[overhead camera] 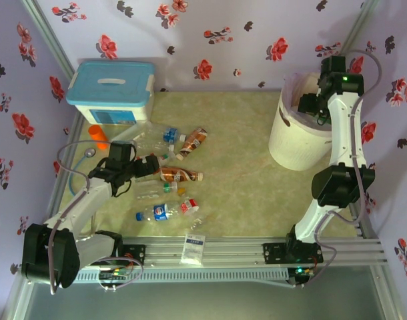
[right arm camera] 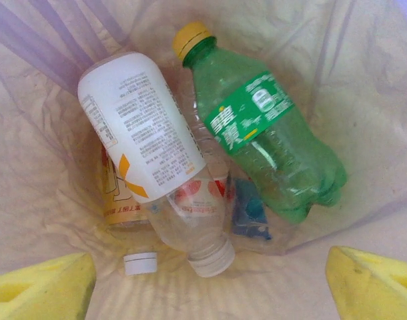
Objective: Put the plastic bottles in the bin
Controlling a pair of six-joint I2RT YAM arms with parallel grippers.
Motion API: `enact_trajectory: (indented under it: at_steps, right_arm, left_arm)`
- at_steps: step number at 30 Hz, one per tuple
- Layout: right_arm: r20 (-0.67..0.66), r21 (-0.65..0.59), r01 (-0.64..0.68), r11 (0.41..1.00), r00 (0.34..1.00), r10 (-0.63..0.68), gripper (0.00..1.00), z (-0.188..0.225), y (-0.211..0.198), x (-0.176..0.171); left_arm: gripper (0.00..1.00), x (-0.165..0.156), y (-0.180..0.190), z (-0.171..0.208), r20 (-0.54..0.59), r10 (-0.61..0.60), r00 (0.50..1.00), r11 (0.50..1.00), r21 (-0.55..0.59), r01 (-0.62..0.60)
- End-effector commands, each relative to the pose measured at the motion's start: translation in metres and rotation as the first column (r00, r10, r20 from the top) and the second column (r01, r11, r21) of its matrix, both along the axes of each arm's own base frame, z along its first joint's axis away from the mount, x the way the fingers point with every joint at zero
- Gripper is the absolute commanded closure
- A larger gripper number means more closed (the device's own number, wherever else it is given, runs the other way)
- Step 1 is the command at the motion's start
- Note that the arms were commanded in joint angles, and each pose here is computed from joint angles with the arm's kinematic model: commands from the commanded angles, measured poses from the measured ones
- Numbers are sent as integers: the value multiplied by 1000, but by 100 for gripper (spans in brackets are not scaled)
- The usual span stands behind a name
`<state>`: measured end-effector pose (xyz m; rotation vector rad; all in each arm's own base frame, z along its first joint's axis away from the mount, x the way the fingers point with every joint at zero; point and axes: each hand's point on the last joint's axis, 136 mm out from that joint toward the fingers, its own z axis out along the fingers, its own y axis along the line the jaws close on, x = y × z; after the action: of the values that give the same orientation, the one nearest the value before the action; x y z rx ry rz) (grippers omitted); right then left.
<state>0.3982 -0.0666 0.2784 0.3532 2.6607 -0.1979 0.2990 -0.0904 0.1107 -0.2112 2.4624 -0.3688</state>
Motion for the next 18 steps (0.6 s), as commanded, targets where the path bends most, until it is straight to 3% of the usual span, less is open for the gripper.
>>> enact_trajectory:
  at_steps: [1, 10, 18]
  right_arm:
    - [56, -29, 25, 999, 998, -23, 8, 24, -7, -4]
    - [314, -63, -26, 998, 948, 45, 1, 99, 12, -15]
    - [454, -48, -271, 961, 851, 263, 1, 142, 96, -24]
  left_arm:
    - [0, -1, 1, 4, 7, -22, 1000, 1000, 11, 22]
    - [0, 6, -1, 24, 22, -34, 999, 999, 21, 33]
    - [3, 20, -3, 40, 35, -49, 998, 997, 64, 47]
